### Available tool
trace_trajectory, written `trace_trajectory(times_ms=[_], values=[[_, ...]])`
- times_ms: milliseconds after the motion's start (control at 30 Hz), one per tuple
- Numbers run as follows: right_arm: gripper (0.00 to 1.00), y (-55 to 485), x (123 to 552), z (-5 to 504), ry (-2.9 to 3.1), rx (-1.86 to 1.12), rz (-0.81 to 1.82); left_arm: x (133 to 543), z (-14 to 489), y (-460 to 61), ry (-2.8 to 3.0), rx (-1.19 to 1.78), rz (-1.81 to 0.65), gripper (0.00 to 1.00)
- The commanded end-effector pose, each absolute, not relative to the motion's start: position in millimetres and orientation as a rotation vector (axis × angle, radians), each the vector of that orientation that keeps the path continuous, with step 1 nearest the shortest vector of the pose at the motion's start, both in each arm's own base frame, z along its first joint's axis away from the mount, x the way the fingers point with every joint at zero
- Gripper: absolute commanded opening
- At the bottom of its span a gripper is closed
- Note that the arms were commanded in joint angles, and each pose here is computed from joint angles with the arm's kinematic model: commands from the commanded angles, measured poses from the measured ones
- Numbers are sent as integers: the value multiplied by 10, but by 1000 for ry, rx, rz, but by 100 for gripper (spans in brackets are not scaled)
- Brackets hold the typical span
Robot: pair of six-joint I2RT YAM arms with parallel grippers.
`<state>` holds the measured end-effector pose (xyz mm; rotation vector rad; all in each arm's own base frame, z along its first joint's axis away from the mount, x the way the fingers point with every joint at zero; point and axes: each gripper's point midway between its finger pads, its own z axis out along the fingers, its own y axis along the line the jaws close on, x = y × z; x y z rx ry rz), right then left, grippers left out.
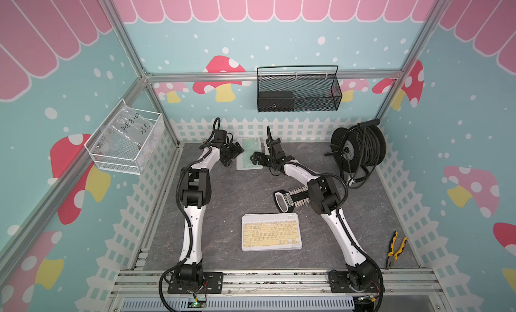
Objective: Stack the numeric keypads
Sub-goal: Move the numeric keypad to the center of the board.
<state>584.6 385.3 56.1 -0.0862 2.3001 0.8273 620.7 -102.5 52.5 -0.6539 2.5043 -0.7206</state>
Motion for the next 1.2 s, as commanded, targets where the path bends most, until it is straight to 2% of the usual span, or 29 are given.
trace_trajectory(times_ms=[0, 233, 467, 767, 1033, 1167], values=[[100, 3928, 5544, 19, 2479, -84, 851, 6037, 300, -1253, 2640, -595, -642, 97], [99, 4208, 5287, -12, 2505, -194, 925, 5893, 137, -1414, 2703, -607, -676, 97], [100, 4556, 4998, 233, 2431, -441, 983, 5696, 158, -1692, 2756, -536, -771, 97], [100, 4861, 4216, 429, 2341, -701, 1082, 5221, 16, -1712, 2788, -646, -837, 97], [100, 5104, 3436, 479, 2305, -914, 1071, 4802, 152, -1549, 2819, -573, -745, 96], [100, 5148, 3309, 596, 2271, -953, 1029, 4708, 239, -1442, 2811, -566, -705, 96]])
